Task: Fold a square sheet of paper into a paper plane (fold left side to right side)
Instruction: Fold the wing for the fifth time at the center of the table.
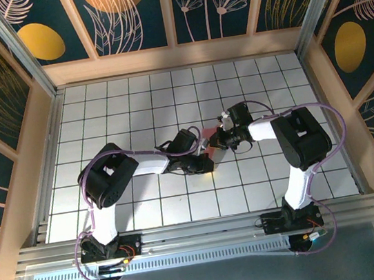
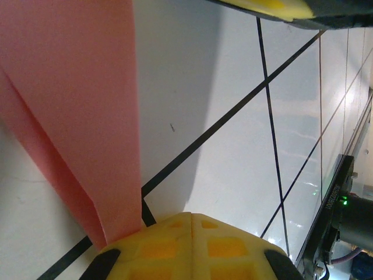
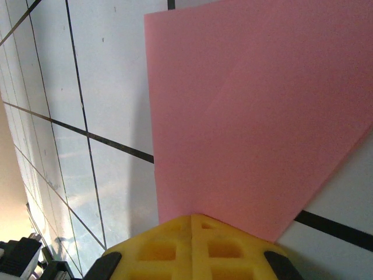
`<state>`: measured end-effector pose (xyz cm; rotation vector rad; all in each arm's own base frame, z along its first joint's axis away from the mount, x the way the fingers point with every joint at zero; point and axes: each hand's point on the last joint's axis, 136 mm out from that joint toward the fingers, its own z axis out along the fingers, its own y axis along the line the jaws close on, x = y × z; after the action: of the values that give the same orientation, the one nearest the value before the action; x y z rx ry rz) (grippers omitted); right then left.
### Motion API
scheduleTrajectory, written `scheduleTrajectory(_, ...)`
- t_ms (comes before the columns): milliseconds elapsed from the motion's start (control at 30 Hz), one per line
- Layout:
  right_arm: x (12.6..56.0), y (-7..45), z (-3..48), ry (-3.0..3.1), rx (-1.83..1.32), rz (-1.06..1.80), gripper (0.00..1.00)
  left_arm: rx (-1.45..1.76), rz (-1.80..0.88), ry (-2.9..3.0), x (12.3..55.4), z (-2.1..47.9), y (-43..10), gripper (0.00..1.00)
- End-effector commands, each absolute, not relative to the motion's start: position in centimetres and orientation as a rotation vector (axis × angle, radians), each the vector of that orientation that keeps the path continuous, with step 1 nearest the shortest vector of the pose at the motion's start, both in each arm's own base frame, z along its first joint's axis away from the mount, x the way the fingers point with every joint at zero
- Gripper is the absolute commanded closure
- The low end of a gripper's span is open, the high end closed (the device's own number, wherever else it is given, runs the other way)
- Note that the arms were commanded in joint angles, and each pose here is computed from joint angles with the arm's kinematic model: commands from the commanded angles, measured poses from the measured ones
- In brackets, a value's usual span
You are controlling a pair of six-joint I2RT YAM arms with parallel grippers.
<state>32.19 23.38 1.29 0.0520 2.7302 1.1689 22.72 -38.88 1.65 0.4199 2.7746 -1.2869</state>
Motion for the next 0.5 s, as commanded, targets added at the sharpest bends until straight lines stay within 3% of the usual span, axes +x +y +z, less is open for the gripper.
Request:
scheduleTrajectory(0, 28.7, 19.9, -5.5, 2.97, 0.156, 0.863, 1.0, 0.412, -1.276, 2.821, 21.5, 0.5, -38.3, 1.0)
scheduleTrajectory(467, 28.7, 19.9, -5.5, 2.97, 0.156, 0.861, 1.0, 0.414, -1.275, 2.851, 19.4, 0.7, -37.7, 1.0)
